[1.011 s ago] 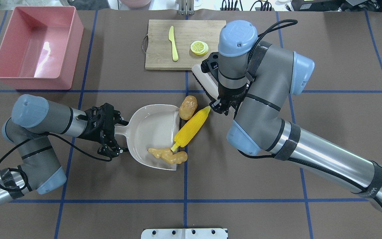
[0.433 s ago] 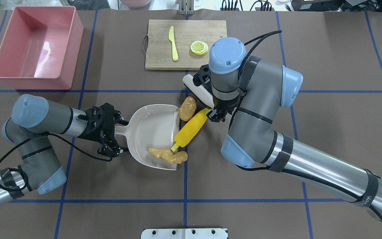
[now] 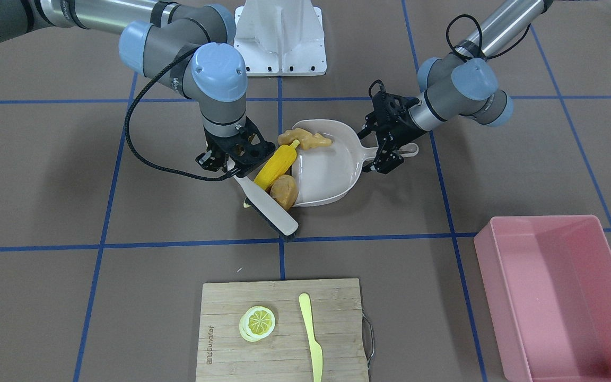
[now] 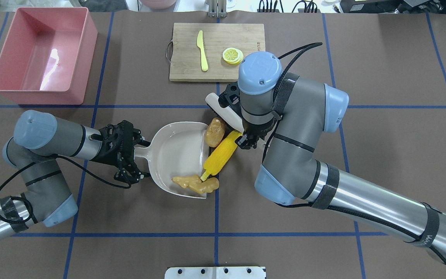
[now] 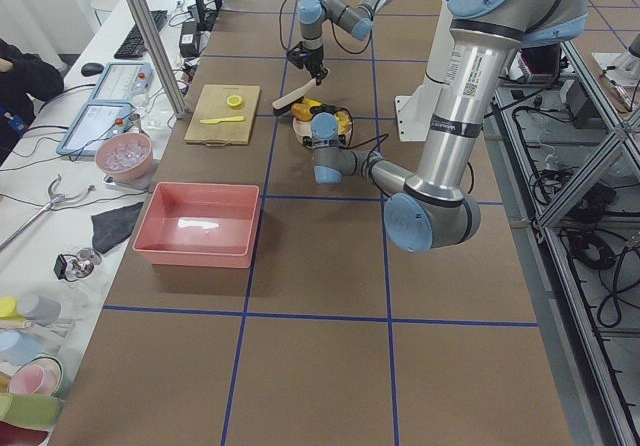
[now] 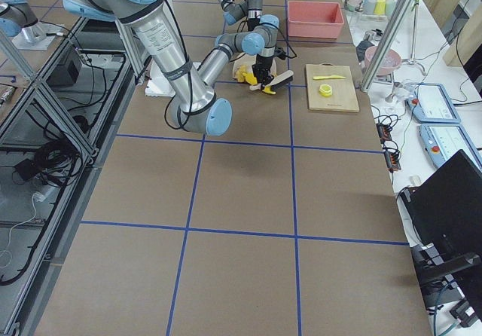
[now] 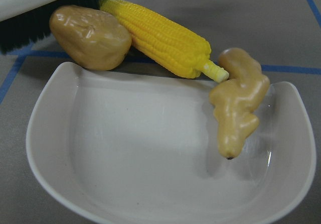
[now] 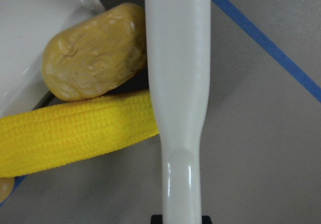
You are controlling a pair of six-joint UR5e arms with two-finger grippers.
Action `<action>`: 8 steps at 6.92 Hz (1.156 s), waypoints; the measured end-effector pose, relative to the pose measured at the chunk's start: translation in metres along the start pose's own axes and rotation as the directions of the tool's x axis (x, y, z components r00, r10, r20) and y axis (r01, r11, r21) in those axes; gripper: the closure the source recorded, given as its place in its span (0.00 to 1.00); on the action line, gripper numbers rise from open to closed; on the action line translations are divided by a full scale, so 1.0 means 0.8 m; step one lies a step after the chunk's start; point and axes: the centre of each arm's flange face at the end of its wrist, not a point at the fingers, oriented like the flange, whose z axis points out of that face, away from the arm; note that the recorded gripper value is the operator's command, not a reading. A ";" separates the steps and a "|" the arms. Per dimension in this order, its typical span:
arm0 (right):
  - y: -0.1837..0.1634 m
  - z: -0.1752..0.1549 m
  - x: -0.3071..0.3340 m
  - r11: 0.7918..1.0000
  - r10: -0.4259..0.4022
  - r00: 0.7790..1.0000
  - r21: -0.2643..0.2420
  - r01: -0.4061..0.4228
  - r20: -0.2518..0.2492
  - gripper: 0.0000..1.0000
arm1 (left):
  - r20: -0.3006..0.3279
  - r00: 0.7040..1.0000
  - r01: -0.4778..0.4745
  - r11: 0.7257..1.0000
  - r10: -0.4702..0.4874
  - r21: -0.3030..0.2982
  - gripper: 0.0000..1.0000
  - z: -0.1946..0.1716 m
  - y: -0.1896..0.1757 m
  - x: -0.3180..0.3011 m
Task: Sweep and dump trash into bin
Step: 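Sweep the potato and corn toward the dustpan with the brush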
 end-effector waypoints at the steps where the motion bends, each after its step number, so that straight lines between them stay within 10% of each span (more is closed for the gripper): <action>1: 0.006 -0.004 -0.015 1.000 -0.013 1.000 0.004 0.013 0.014 1.00 | 0.000 1.000 0.000 1.000 0.000 0.000 0.02 0.000 0.000 0.000; 8: 0.017 -0.040 -0.050 1.000 -0.004 0.994 -0.013 0.005 0.112 1.00 | 0.004 1.000 -0.001 1.000 0.001 0.000 0.02 0.000 0.000 0.000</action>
